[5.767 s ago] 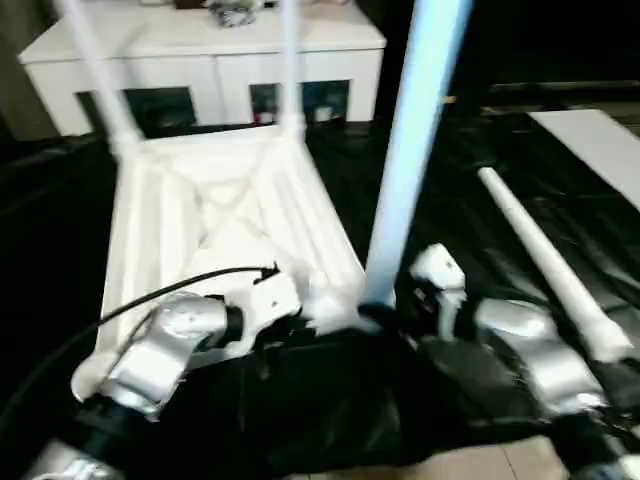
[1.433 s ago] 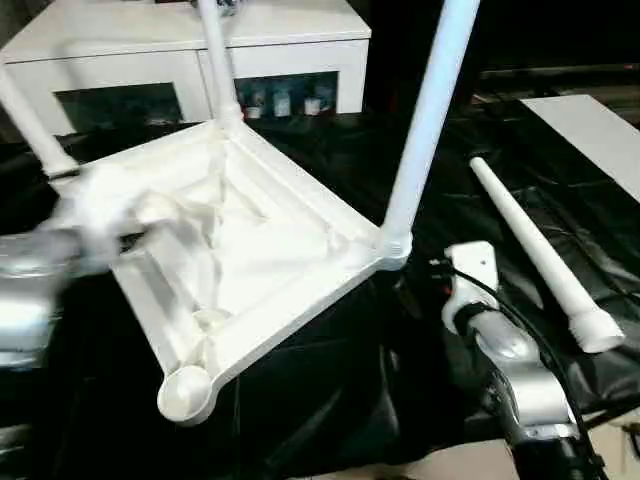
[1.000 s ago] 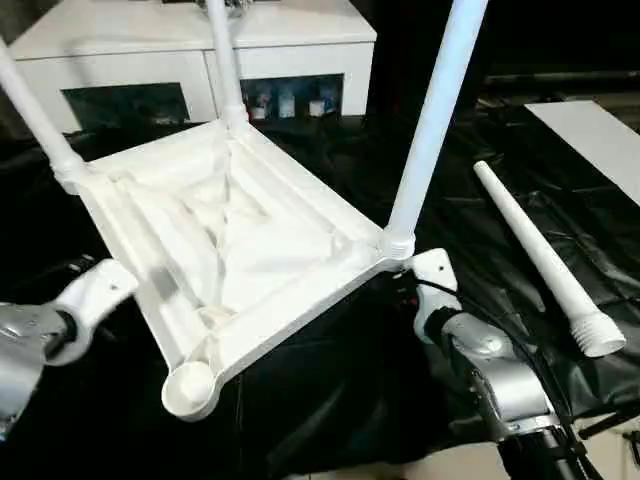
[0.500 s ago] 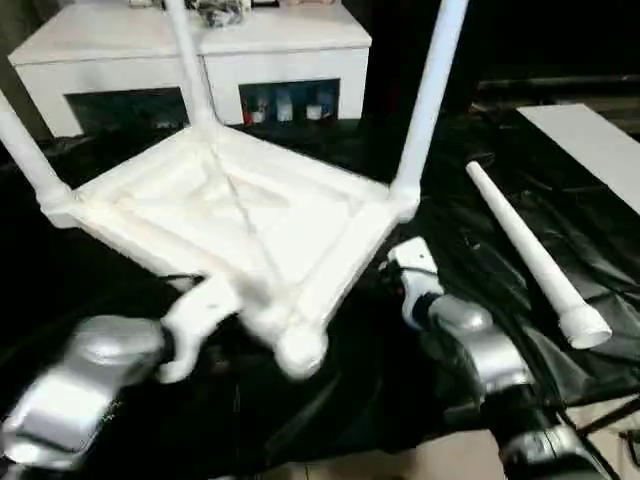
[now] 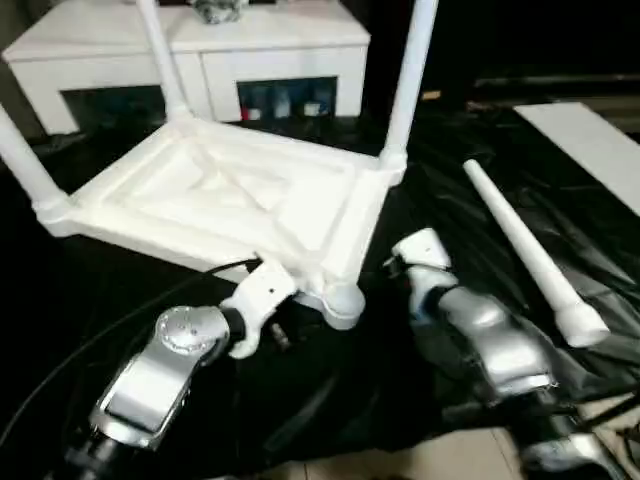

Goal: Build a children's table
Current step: Rotate table base, then pick table leg

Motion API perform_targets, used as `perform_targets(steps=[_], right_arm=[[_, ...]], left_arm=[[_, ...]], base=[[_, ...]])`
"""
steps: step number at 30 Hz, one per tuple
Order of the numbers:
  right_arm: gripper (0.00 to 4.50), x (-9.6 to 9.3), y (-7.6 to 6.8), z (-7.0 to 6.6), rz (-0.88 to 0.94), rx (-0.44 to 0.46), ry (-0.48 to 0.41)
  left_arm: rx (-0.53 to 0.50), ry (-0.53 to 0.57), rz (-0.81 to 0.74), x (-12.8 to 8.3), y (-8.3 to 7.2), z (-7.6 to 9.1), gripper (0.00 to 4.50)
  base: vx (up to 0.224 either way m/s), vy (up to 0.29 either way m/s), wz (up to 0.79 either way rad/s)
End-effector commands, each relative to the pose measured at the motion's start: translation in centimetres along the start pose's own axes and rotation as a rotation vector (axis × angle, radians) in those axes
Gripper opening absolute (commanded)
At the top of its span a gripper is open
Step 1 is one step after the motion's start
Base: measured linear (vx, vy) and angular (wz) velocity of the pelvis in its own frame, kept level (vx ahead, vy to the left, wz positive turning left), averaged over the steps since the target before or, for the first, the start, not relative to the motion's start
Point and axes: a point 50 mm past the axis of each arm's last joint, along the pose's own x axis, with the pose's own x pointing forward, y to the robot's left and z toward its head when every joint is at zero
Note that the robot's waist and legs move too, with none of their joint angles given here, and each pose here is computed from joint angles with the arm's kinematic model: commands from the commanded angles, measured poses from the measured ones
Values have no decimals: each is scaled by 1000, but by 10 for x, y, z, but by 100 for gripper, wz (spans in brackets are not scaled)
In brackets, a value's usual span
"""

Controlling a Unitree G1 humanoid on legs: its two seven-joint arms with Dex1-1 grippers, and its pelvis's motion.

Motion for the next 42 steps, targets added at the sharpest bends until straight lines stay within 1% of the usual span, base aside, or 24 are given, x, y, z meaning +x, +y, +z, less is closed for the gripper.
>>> perform_targets(steps=[1,2,3,4,5,6,7,8,9,10,12,15,18,20,22,23,25,29,30,32,35,37,39,42], right_arm=[[405,-12,-22,6,-78,59,21],[415,-14,-26,7,-96,58,28],[415,-22,-46,9,-177,43,67],[415,-26,-57,11,-220,23,88],[429,-31,-69,12,-270,17,108],[440,-34,-79,14,-308,19,125],[440,-37,-90,14,-348,11,149],[440,-37,-90,14,-348,11,149],[440,-43,-105,13,-397,13,206],[440,-44,-108,13,-401,15,218],[440,-50,-118,10,-424,18,276],[440,-56,-128,2,-392,74,363],[440,-64,-139,-13,-328,177,463],[440,-66,-142,-16,-330,190,477],[440,-69,-148,-19,-352,192,507],[440,-70,-148,-19,-353,192,508],[440,-73,-153,-22,-371,221,528],[440,-77,-157,-26,-383,244,546],[407,-78,-160,-27,-383,253,558],[407,-79,-161,-29,-388,256,561],[364,-79,-163,-30,-392,263,568],[357,-79,-163,-30,-395,270,566],[330,-79,-164,-30,-401,274,565],[311,-77,-164,-30,-394,282,563]], left_arm=[[10,-61,-32,-6,-2,9,450],[6,-69,-39,-7,-3,9,450],[-15,-103,-69,-12,-4,11,450],[-25,-117,-81,-14,-4,12,450],[-24,-133,-96,-16,-4,14,450],[-22,-143,-107,-17,-4,16,450],[-24,-151,-115,-17,-3,18,450],[-24,-151,-115,-17,-3,18,450],[-24,-168,-127,-19,-2,22,450],[-24,-171,-131,-19,-3,23,450],[-23,-186,-148,-20,-3,28,450],[-14,-199,-197,-22,-6,35,450],[8,-191,-248,-25,-9,39,450],[9,-193,-247,-25,-9,40,450],[16,-195,-245,-26,-8,42,450],[17,-195,-245,-26,-8,42,450],[23,-193,-239,-27,-7,42,450],[29,-188,-232,-29,-6,43,450],[32,-182,-230,-30,-5,42,450],[38,-179,-227,-31,-4,42,450],[45,-178,-222,-32,-2,44,450],[44,-177,-222,-32,-2,45,450],[43,-176,-222,-32,-1,45,450],[30,-182,-226,-31,-1,46,450]], base=[[0,0,0],[0,0,0],[0,0,0],[0,0,0],[0,0,0],[0,0,0],[0,0,0],[0,0,0],[0,0,0],[0,0,0],[0,0,0],[0,0,0],[0,0,0],[0,0,0],[0,0,0],[0,0,0],[0,0,0],[0,0,0],[0,0,0],[0,0,0],[0,0,0],[0,0,0],[0,0,0],[0,0,0]])
